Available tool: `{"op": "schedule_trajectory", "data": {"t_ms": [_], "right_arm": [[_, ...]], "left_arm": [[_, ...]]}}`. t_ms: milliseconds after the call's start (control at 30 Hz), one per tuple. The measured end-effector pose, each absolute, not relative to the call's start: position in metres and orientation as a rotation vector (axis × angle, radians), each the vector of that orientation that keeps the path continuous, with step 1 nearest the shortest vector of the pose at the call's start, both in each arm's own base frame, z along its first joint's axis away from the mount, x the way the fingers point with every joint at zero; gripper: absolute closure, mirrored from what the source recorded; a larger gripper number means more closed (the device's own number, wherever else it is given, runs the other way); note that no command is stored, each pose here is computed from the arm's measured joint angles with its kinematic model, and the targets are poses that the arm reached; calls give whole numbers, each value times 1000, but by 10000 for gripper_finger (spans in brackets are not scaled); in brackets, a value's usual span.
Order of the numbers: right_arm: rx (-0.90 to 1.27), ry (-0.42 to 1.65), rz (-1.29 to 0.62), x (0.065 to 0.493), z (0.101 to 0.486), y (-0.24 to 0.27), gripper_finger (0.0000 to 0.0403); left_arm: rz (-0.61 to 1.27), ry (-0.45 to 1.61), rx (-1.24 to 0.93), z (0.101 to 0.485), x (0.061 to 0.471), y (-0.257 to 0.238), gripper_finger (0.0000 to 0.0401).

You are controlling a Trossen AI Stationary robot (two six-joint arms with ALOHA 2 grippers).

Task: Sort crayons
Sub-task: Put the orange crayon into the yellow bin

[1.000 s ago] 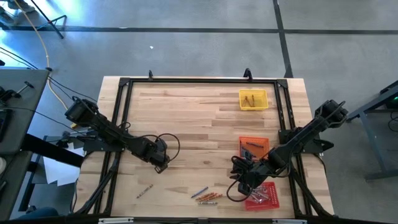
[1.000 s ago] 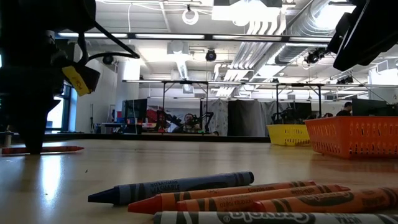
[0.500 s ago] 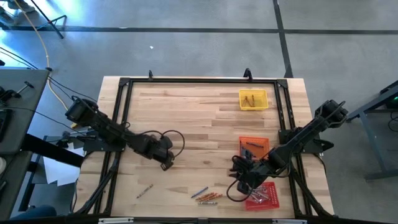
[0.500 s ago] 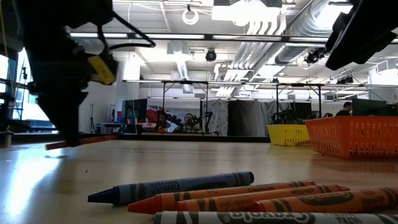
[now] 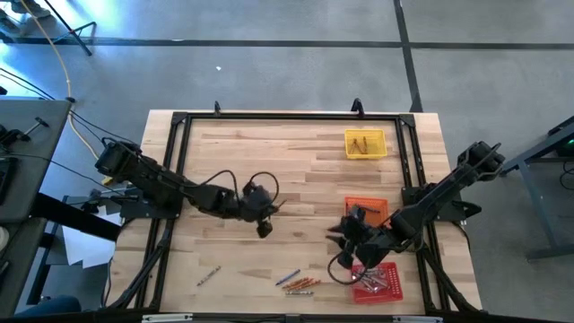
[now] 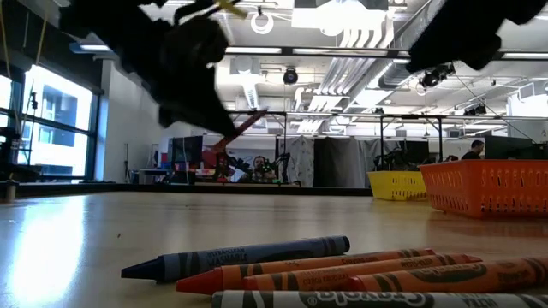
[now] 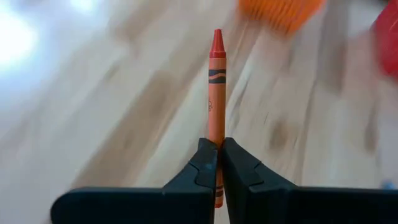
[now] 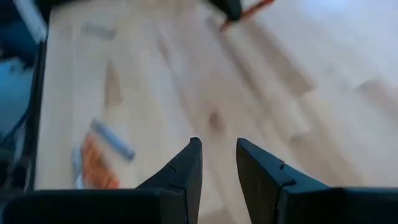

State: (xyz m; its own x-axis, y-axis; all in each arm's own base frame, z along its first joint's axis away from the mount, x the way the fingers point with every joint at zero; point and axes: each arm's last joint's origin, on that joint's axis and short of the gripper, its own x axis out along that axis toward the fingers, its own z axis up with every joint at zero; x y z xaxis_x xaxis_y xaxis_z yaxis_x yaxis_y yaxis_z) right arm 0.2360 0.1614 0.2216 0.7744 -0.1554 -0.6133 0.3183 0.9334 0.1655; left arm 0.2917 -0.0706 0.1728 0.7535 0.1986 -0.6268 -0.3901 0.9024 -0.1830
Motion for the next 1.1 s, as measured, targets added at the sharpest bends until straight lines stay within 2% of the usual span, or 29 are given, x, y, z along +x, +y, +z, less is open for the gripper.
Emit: {"op": "schedule_trajectory", "data": {"t_ms": [300,667,867,1100], "right_arm": [[133,436,-421,226,255,139,309],[58,420,-530,242,259,109,309],[35,466,-509,256,260,86,309],[52,392,-322,278,274,60,309]], "left_arm": [[246,320,-224,203,313,-61,401],[244,168,-151,218,317,-62,401],[245,162,-145,219,317,-62,401],[243,163,-121,219,317,-62,401]]}}
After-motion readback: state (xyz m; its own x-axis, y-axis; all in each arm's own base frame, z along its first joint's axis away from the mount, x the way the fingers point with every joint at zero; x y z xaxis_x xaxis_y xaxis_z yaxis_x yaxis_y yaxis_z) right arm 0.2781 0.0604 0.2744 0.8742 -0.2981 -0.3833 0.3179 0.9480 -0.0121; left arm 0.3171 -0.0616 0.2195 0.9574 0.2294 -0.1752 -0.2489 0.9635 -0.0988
